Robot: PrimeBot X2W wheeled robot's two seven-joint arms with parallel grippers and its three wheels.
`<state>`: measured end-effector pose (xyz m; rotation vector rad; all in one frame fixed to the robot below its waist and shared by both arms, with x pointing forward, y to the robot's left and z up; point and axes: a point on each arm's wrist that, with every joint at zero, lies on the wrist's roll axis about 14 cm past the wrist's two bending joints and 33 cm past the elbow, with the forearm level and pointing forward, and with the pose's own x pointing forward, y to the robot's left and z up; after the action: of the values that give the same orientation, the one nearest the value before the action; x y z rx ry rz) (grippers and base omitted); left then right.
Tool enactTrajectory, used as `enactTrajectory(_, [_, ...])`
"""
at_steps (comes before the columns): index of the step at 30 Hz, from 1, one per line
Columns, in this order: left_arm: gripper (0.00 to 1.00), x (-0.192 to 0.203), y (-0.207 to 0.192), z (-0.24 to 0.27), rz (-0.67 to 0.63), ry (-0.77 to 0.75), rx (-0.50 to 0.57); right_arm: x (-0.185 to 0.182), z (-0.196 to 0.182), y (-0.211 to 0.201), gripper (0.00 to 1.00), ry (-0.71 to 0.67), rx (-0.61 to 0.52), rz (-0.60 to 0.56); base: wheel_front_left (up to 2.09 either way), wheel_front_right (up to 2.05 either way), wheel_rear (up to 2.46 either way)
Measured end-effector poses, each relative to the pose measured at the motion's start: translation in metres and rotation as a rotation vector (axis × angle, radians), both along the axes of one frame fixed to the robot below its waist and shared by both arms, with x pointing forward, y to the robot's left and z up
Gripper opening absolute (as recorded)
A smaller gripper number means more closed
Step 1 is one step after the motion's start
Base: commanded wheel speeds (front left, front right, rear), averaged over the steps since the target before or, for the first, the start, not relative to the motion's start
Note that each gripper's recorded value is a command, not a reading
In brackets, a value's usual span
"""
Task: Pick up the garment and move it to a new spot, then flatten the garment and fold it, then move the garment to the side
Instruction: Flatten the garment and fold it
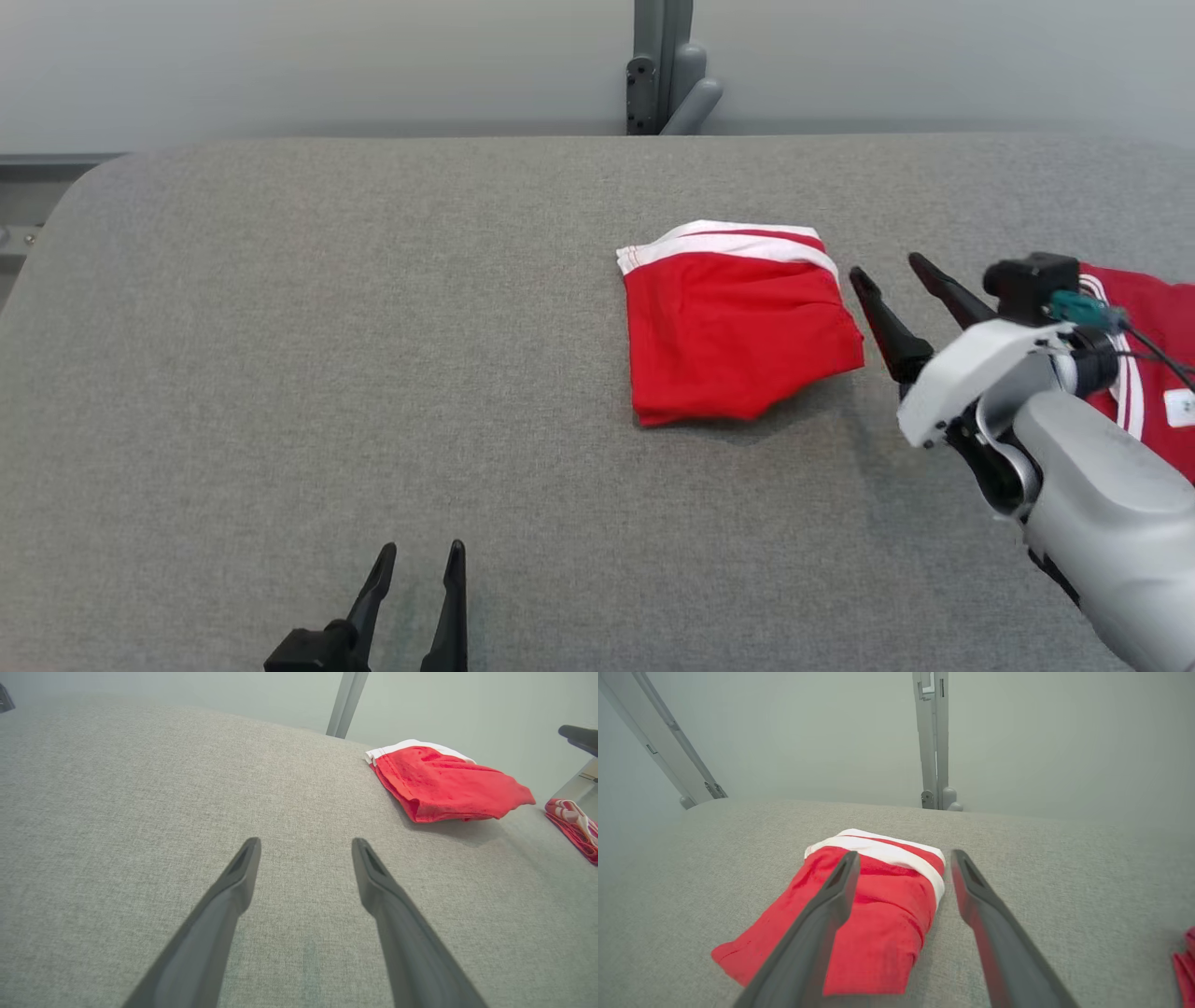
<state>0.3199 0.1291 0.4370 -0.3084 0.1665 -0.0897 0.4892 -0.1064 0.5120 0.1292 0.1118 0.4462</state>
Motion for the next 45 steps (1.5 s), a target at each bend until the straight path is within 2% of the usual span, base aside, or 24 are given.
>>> enactTrajectory(5, [1.00, -0.003, -0.002, 0.011, -0.010, -0.040, -0.005, -0.029, 0.018, -0.063, 1.00, -0.117, -0.044, -0.134, 0.00, 0.00, 0.00])
enactTrajectory(7, [1.00, -0.003, -0.005, 0.016, -0.017, -0.056, -0.007, -0.050, 0.009, -0.088, 1.00, -0.127, -0.085, -0.196, 0.00, 0.00, 0.00])
enactTrajectory(12, [1.00, -0.005, -0.006, 0.022, -0.026, -0.079, 0.002, -0.102, -0.009, -0.121, 1.00, -0.126, -0.087, -0.347, 0.00, 0.00, 0.00])
enactTrajectory(16, [1.00, -0.005, -0.004, 0.026, -0.025, -0.094, 0.015, -0.131, -0.017, -0.134, 1.00, -0.125, -0.092, -0.433, 0.00, 0.00, 0.00])
enactTrajectory(21, [1.00, -0.003, 0.002, 0.033, -0.010, -0.119, 0.022, -0.155, -0.029, -0.139, 1.00, -0.093, -0.089, -0.486, 0.00, 0.00, 0.00])
enactTrajectory(25, [1.00, -0.003, 0.003, 0.035, -0.007, -0.125, 0.022, -0.158, -0.033, -0.134, 1.00, -0.083, -0.076, -0.489, 0.00, 0.00, 0.00])
enactTrajectory(28, [1.00, -0.002, 0.002, 0.034, -0.009, -0.121, 0.021, -0.145, -0.025, -0.117, 1.00, -0.108, -0.063, -0.441, 0.00, 0.00, 0.00])
enactTrajectory(30, [1.00, -0.002, -0.002, 0.032, -0.020, -0.113, 0.018, -0.129, -0.015, -0.104, 0.24, -0.139, -0.052, -0.400, 0.00, 0.00, 0.00])
enactTrajectory(31, [1.00, -0.002, -0.005, 0.030, -0.027, -0.107, 0.016, -0.120, -0.009, -0.098, 0.00, -0.156, -0.052, -0.377, 0.00, 0.00, 0.00])
enactTrajectory(37, [1.00, 0.025, -0.024, 0.040, -0.083, -0.140, 0.004, -0.051, 0.025, -0.072, 0.00, -0.243, -0.072, -0.274, 0.00, 0.00, 0.00])
enactTrajectory(40, [1.00, 0.032, -0.032, 0.033, -0.106, -0.116, 0.000, -0.022, 0.015, -0.063, 0.00, -0.209, -0.105, -0.236, 0.00, 0.00, 0.00])
enactTrajectory(45, [1.00, 0.043, -0.024, 0.027, -0.072, -0.096, 0.001, 0.019, -0.006, -0.037, 0.00, -0.150, -0.147, -0.154, 0.00, 0.00, 0.00])
